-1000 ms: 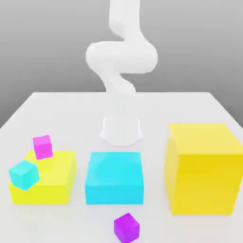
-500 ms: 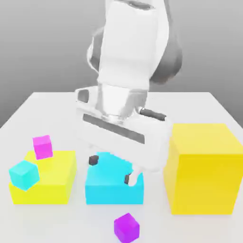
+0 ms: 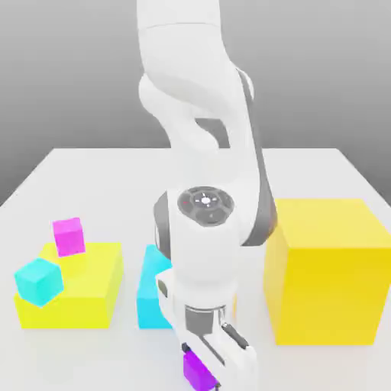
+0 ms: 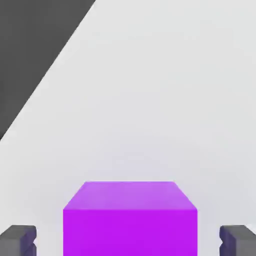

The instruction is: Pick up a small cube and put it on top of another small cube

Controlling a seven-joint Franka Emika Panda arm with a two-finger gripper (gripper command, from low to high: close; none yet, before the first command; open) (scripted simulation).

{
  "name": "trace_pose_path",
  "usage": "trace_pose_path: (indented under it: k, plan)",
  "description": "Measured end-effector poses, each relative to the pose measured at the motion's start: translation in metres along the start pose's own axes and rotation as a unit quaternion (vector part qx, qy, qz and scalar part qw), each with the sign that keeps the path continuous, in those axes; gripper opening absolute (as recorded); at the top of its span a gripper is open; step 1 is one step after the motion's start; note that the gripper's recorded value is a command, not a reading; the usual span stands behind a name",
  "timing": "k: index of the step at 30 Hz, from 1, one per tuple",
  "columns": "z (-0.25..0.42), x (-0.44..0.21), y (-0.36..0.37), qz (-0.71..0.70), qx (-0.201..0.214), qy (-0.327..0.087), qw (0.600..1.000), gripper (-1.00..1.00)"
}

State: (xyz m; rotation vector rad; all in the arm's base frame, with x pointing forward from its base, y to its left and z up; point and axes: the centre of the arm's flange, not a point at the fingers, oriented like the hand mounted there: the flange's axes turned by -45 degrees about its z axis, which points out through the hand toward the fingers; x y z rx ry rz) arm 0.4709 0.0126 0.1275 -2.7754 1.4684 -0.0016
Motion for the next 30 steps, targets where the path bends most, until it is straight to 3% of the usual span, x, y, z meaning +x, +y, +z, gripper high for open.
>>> trace_pose_path:
  k: [4,9,13,18,22,26,27,30]
  plan:
    - [-0.002,0.0,0.0,0.0,0.001,0.0,1.0,-1.0]
    - [-0.056,0.002,0.001,0.003,0.0,0.001,1.0,-1.0]
    - [-0.095,0.065,0.053,0.13,-0.013,0.01,0.991,-1.0]
    - [-0.145,0.143,0.162,0.335,-0.017,0.011,0.942,-1.0]
    - [-0.183,0.167,0.234,0.46,-0.004,0.003,0.888,-1.0]
    - [-0.147,0.169,0.245,0.48,-0.001,0.002,0.877,-1.0]
    - [-0.135,0.168,0.245,0.481,0.0,0.001,0.877,1.0]
    - [-0.135,0.168,0.245,0.481,0.0,0.001,0.877,1.0]
